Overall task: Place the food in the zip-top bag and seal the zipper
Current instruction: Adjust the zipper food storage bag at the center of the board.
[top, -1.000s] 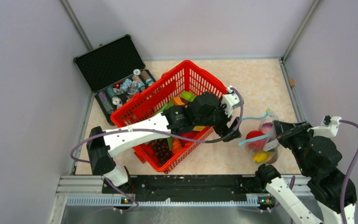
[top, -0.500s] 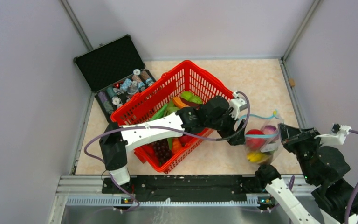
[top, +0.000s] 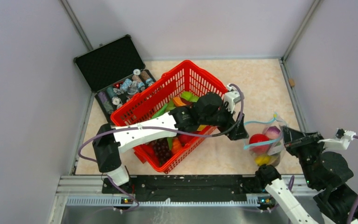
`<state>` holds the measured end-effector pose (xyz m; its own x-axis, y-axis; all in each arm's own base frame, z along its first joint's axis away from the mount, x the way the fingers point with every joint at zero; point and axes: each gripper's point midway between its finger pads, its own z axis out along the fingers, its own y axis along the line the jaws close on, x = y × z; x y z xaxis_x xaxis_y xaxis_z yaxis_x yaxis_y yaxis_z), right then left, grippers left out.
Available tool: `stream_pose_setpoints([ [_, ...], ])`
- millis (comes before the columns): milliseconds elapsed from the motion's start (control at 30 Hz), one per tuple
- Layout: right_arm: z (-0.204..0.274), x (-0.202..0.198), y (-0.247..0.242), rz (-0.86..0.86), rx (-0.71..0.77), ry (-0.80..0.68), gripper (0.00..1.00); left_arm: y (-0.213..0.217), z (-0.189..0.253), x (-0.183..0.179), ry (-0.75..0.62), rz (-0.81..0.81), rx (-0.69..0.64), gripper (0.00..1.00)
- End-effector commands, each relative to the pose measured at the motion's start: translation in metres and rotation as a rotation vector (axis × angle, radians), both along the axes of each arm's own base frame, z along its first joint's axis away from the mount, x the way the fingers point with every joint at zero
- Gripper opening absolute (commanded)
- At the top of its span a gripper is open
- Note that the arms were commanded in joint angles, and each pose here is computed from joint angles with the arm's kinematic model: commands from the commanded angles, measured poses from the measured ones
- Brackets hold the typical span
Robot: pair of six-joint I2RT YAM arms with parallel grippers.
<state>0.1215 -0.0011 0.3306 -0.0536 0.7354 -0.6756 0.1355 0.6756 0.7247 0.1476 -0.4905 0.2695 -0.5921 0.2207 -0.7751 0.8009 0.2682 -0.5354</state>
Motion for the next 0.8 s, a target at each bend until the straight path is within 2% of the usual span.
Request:
stream_pose_setpoints([
  [0, 0.028, -0.008, -0.007, -0.015, 0.038, -0.104, 0.06, -0.007, 0.016, 0.011, 0.010, 0.040, -0.049, 0.80],
  [200, 0.035, -0.012, -0.008, -0.007, 0.043, -0.128, 0.06, -0.014, 0.005, 0.017, 0.009, 0.047, -0.013, 0.77],
  [333, 0.037, -0.013, -0.007, -0.002, 0.046, -0.135, 0.06, -0.019, 0.006, 0.018, -0.010, 0.028, -0.003, 0.68],
  [533, 0.033, -0.011, -0.009, -0.011, 0.040, -0.125, 0.06, -0.020, 0.004, 0.012, -0.060, -0.007, 0.023, 0.40],
  [600, 0.031, -0.009, -0.008, -0.015, 0.035, -0.117, 0.06, -0.022, 0.008, 0.008, -0.082, -0.038, 0.017, 0.28],
  [700, 0.022, -0.003, -0.007, -0.020, 0.014, -0.082, 0.06, -0.022, 0.019, 0.010, -0.128, -0.054, 0.007, 0.03],
  [767, 0.011, 0.003, -0.004, -0.016, -0.017, -0.035, 0.06, -0.021, 0.032, 0.016, -0.181, -0.040, -0.003, 0.00],
])
